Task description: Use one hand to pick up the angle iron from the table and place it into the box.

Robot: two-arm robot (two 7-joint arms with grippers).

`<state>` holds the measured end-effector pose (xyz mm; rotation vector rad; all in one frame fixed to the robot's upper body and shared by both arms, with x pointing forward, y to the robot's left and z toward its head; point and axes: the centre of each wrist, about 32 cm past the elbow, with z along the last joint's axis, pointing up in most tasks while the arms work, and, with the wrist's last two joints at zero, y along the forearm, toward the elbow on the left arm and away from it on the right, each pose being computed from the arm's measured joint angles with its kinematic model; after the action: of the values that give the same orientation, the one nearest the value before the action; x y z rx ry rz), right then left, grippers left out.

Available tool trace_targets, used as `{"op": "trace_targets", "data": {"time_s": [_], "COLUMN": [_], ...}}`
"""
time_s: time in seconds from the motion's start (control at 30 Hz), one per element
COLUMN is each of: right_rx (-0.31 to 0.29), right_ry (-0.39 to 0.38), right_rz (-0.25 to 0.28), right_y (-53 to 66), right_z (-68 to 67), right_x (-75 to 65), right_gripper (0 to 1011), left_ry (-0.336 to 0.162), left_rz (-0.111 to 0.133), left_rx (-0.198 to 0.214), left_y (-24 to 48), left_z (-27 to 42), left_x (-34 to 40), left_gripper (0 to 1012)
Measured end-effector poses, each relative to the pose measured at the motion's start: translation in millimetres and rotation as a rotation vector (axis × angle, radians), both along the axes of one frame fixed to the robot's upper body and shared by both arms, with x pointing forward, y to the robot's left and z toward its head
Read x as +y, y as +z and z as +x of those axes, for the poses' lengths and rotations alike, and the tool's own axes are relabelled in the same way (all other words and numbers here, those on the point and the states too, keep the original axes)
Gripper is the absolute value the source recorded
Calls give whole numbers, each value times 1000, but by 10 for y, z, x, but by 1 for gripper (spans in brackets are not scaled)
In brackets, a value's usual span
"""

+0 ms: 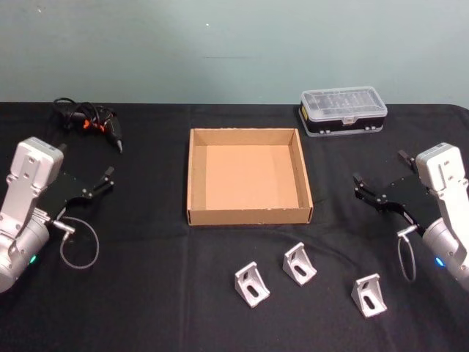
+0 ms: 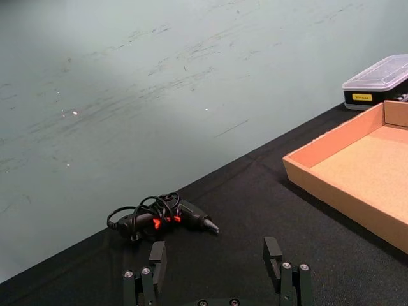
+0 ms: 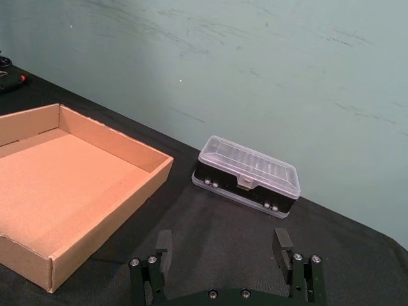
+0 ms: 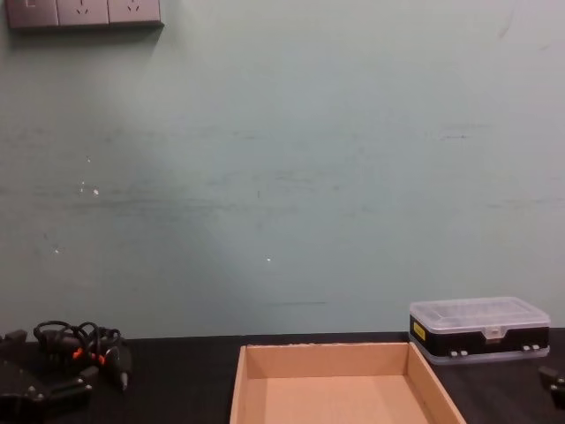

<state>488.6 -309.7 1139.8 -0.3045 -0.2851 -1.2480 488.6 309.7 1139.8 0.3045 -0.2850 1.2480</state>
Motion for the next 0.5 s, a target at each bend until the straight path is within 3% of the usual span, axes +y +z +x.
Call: {"op": "trace_targets", "data": {"time_s": [0.5], "right_rx": [0], "right_ry": [0], "right_rz": [0], "right_y": [0], "right_z": [0], "right_x": [0], "right_gripper": [1003], "left_ry": [0], "left_rz": [0], "left_rx": [0], "left_y": [0], "left_z": [0], "left_x": [0], "left_gripper": [1000]}}
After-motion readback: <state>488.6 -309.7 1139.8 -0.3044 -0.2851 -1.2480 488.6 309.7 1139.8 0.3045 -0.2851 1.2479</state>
